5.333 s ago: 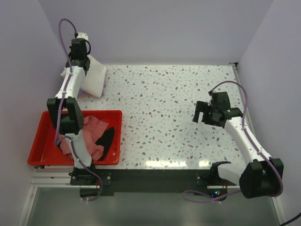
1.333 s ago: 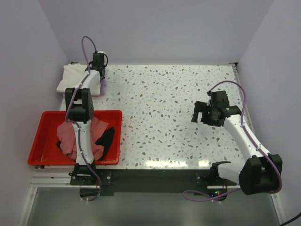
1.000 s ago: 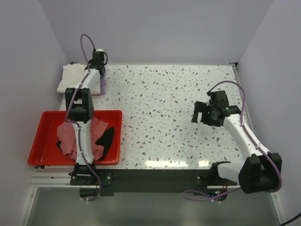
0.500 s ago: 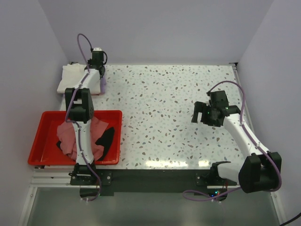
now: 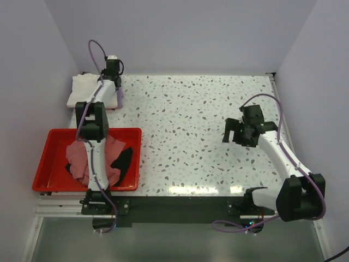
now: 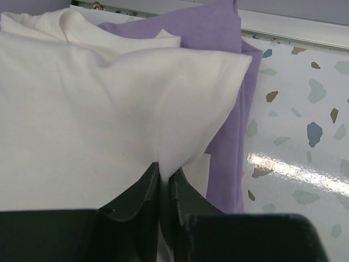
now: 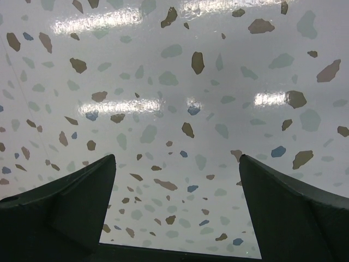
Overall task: Fold and stack the t-shirts
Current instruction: Neatly place the folded tshirt to the corner, then reset both grippers
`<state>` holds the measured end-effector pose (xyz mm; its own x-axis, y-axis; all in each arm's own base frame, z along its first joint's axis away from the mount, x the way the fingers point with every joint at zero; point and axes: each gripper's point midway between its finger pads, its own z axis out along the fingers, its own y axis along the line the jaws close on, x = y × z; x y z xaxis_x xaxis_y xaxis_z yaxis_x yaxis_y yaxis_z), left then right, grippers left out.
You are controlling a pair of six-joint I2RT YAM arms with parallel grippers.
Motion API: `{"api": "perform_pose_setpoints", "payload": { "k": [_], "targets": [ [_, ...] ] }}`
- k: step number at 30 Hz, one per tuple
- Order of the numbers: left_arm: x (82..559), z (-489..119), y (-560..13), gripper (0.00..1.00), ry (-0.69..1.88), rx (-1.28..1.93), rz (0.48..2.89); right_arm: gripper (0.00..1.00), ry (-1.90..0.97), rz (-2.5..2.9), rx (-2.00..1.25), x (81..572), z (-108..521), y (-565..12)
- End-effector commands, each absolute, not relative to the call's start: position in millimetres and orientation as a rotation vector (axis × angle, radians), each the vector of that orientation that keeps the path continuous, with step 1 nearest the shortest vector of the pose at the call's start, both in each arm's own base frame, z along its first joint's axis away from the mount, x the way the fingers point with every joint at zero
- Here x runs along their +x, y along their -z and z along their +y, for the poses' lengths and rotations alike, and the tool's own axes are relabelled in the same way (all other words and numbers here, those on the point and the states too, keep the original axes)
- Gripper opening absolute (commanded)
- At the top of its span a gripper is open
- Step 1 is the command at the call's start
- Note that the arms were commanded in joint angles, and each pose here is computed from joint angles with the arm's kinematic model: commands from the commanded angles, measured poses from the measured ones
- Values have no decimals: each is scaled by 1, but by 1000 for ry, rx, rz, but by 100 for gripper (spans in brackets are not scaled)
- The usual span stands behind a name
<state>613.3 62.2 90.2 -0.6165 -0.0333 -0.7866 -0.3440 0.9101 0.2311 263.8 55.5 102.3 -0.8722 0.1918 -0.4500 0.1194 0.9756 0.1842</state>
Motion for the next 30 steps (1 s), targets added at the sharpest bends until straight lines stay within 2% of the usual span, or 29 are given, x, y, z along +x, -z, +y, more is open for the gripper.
{"api": "perform_pose_setpoints", "payload": {
  "k": [1, 2, 4, 5, 7, 8, 11, 13, 15, 25, 28, 30],
  "targets": [
    [629, 61, -91, 9, -403, -291, 2162, 99, -199, 2609, 205, 273, 54, -112],
    [628, 60, -91, 23, -401, -285, 2165, 99, -200, 2605, 203, 273, 55, -113],
    [627, 60, -92, 33, -398, -285, 2166, 99, -198, 2603, 203, 273, 54, -114],
    [627, 59, -99, 43, -389, -279, 2156, 99, -198, 2605, 205, 272, 54, -113],
    [627, 55, -111, 52, -362, -273, 2140, 99, -197, 2605, 199, 272, 54, -113],
    [627, 54, -117, 62, -353, -275, 2131, 99, -198, 2603, 201, 272, 54, -114],
    [625, 49, -142, 78, -305, -279, 2097, 99, -202, 2599, 200, 272, 54, -115],
    [624, 42, -156, 85, -260, -268, 2085, 99, -210, 2595, 196, 272, 55, -116],
    [620, 38, -179, 99, -221, -273, 2058, 99, -214, 2590, 196, 272, 55, -117],
    [582, 15, -264, 100, -39, -264, 1971, 99, -265, 2562, 177, 270, 61, -124],
    [557, 12, -299, 100, 12, -342, 1934, 99, -286, 2547, 169, 271, 64, -128],
    [537, 1, -289, 100, 91, -415, 1978, 99, -291, 2540, 165, 270, 65, -130]
  ]
}}
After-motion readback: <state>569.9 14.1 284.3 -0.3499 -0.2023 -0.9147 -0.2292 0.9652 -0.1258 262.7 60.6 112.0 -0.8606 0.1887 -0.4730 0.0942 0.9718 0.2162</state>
